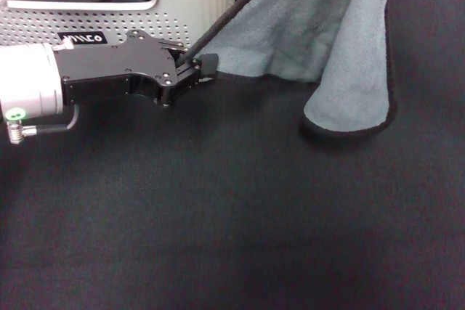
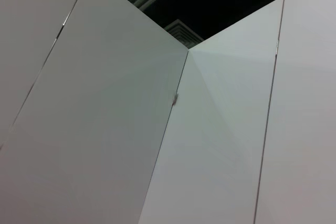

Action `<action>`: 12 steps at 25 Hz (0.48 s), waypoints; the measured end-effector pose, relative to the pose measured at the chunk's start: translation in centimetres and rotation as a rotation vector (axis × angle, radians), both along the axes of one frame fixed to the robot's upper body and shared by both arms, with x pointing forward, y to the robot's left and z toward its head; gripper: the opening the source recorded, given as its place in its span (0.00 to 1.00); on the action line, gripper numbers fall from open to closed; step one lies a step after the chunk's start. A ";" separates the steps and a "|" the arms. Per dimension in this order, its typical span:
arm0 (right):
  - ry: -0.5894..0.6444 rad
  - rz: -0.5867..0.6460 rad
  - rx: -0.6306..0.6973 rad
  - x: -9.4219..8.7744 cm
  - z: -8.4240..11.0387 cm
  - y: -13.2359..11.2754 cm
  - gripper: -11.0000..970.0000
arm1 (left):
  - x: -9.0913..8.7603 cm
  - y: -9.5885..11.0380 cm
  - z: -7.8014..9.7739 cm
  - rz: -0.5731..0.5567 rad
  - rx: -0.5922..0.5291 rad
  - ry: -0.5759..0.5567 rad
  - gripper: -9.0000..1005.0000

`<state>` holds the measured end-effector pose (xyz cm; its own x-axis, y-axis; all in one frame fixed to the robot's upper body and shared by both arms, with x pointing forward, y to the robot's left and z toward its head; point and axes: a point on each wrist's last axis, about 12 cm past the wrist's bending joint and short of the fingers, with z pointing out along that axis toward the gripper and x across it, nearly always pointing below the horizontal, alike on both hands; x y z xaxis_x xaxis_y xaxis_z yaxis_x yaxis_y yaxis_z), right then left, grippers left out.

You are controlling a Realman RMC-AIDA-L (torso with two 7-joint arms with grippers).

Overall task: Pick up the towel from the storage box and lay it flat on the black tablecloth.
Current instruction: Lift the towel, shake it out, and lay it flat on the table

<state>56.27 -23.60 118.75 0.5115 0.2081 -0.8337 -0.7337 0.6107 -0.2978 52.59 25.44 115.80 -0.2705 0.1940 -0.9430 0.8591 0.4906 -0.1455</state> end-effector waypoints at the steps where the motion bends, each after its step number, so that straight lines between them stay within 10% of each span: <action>1: 0.003 0.000 0.002 0.0 -0.1 0.0 0.06 | 0.0 0.0 0.0 0.001 -0.001 0.000 0.05; 12: 0.071 0.036 0.007 -0.5 -1.9 0.1 0.06 | 0.5 1.4 -0.2 0.051 -0.039 0.020 0.04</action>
<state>55.77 -23.47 116.84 0.4433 0.2316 -0.8659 -0.7743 0.5856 -0.2397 53.07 26.83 115.60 -0.2982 0.1430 -0.9437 0.8300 0.5271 -0.1824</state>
